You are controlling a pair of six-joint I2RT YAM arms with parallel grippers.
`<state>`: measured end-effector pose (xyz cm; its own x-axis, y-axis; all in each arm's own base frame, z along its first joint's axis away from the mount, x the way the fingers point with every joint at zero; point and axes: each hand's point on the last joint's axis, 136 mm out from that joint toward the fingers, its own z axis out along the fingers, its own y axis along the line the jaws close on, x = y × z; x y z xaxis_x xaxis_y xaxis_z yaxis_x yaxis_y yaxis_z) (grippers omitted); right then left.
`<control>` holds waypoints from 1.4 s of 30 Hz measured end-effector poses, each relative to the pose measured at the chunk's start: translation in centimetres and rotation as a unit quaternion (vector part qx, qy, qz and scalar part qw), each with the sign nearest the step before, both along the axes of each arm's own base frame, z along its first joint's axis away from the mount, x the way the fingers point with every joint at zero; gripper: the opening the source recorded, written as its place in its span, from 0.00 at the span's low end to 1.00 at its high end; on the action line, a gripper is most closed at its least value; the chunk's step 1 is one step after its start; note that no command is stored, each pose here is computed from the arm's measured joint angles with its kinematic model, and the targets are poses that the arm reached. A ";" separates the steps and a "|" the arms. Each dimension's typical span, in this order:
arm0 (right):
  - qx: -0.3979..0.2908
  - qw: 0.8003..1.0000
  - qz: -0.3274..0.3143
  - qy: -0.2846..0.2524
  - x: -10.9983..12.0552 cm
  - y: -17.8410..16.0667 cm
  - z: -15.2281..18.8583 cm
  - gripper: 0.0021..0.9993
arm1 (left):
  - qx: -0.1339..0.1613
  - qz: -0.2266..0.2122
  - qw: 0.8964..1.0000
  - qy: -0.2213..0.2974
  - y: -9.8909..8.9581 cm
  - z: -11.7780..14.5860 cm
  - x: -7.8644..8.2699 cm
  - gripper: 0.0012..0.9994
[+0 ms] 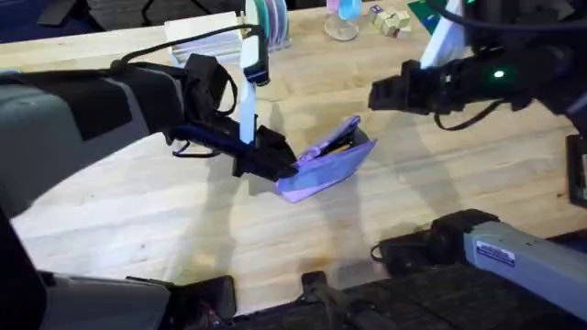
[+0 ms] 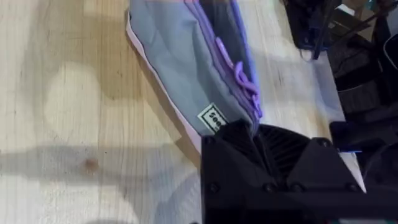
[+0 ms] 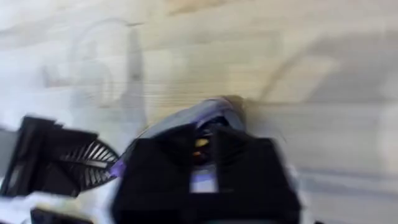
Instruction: Unzip the bag, pick up the pens from the table one at a time and place them inside, then zip the bag closed.
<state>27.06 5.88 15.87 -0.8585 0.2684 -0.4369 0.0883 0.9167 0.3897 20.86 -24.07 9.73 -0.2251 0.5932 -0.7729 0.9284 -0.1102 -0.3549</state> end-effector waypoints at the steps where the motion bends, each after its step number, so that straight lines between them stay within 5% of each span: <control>1: 0.003 1.000 0.011 -0.012 0.0 0.2 0.6 0.24 | 0.000 0.000 1.000 0.000 0.0 0.0 0.0 0.04; 6: 0.024 0.996 0.056 -0.072 -0.6 1.6 3.9 0.95 | 0.000 0.000 1.000 0.000 0.0 0.0 0.0 0.04; 7: 0.028 0.994 0.061 -0.080 -0.8 1.8 4.3 0.98 | 0.000 0.000 1.000 0.000 0.0 0.0 0.0 0.04; 17: 0.094 0.982 0.124 -0.104 -2.4 4.6 6.5 1.00 | 0.000 0.000 1.000 0.000 0.0 0.0 0.0 0.04; 25: 0.123 0.975 0.173 -0.068 -3.1 7.2 5.4 1.00 | 0.000 0.000 1.000 0.000 0.0 0.0 0.0 0.05; 27: 0.125 0.974 0.180 -0.060 -3.2 7.6 5.1 1.00 | 0.000 0.000 1.000 0.000 0.0 0.0 0.0 0.18; 32: 0.128 0.971 0.194 -0.055 -3.5 8.3 5.0 1.00 | -0.001 0.000 1.000 0.000 0.0 0.0 0.0 0.95; 42: 0.136 0.972 0.187 -0.035 -4.1 8.4 4.7 1.00 | 0.007 0.000 1.000 -0.004 0.1 -0.2 0.1 0.99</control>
